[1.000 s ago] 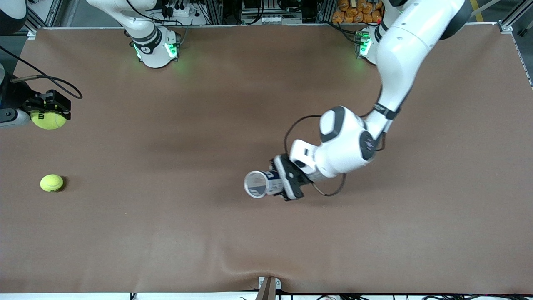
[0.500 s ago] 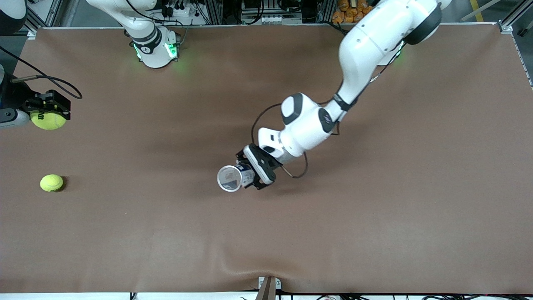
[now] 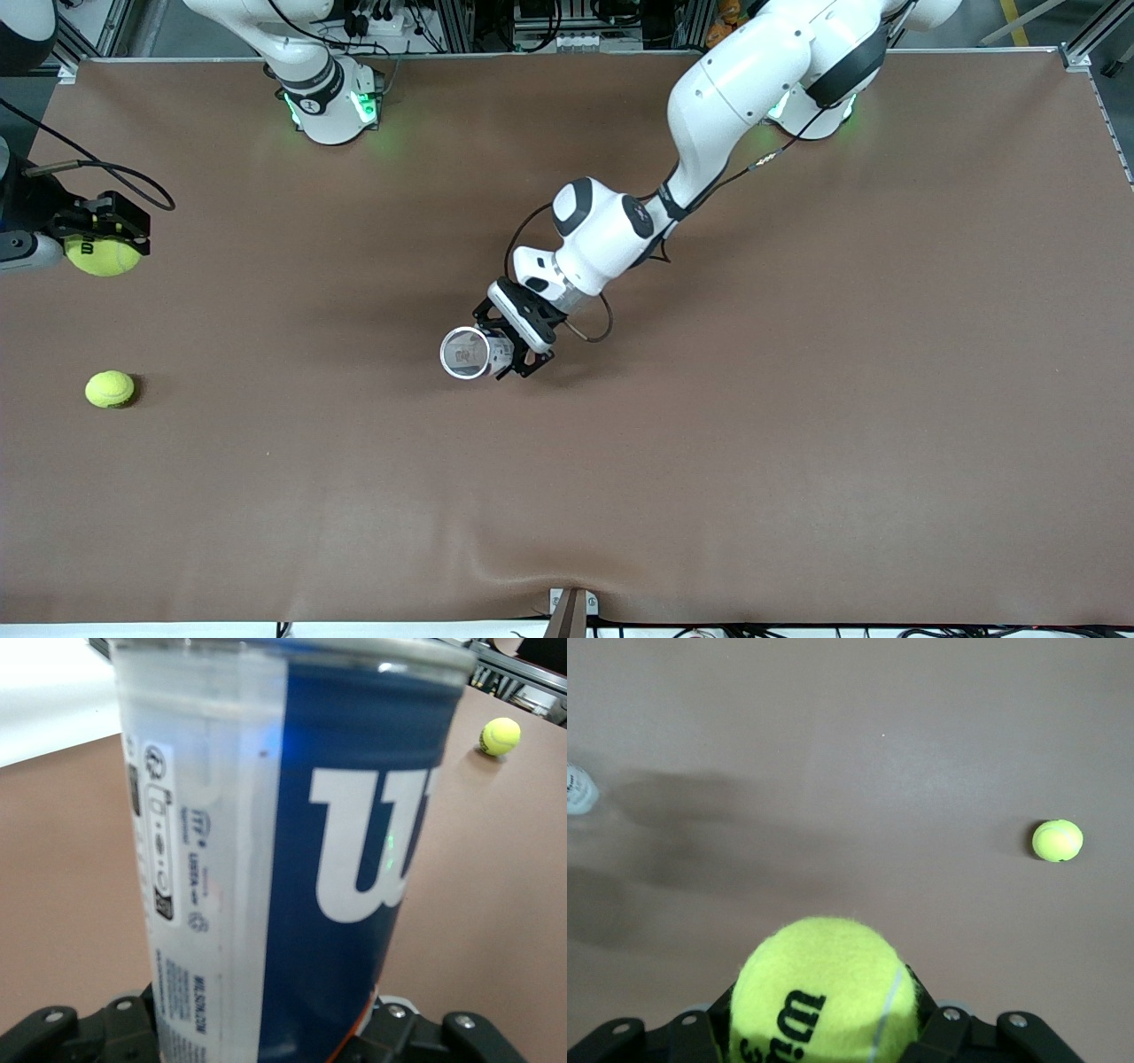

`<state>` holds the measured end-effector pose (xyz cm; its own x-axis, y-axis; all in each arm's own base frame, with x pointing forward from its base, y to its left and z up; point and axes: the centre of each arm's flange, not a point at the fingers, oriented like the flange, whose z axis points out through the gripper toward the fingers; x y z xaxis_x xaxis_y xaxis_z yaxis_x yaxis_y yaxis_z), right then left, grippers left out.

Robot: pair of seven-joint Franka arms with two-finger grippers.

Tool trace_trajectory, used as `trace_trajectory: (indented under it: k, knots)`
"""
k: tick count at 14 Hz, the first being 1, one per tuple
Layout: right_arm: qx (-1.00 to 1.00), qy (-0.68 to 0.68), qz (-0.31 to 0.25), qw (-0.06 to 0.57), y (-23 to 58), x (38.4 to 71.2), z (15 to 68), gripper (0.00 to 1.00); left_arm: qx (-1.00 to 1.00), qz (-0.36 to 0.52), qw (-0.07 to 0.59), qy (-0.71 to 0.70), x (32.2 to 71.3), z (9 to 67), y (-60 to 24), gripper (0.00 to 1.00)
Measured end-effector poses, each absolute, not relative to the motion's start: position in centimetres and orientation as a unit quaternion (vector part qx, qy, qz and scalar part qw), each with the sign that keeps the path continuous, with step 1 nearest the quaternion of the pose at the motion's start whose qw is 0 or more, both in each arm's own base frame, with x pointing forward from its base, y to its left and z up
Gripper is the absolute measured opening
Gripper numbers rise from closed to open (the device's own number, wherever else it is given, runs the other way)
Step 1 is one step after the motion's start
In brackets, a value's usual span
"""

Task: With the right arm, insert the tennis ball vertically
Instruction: 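Lift the can upright with the left gripper and carry it to mid-table, then carry the printed ball with the right gripper over the can's open end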

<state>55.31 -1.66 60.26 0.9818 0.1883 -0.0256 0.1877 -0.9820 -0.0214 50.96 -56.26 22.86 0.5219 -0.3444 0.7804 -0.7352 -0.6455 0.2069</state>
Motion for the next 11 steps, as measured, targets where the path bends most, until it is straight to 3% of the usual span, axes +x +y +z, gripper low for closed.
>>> trace_trajectory:
  k: [11]
  knots:
    - [-0.995,-0.095,0.014,0.01,-1.7,55.3,60.2,0.66,0.836,0.39,0.276,-0.27,42.5,19.5,-61.1,0.76]
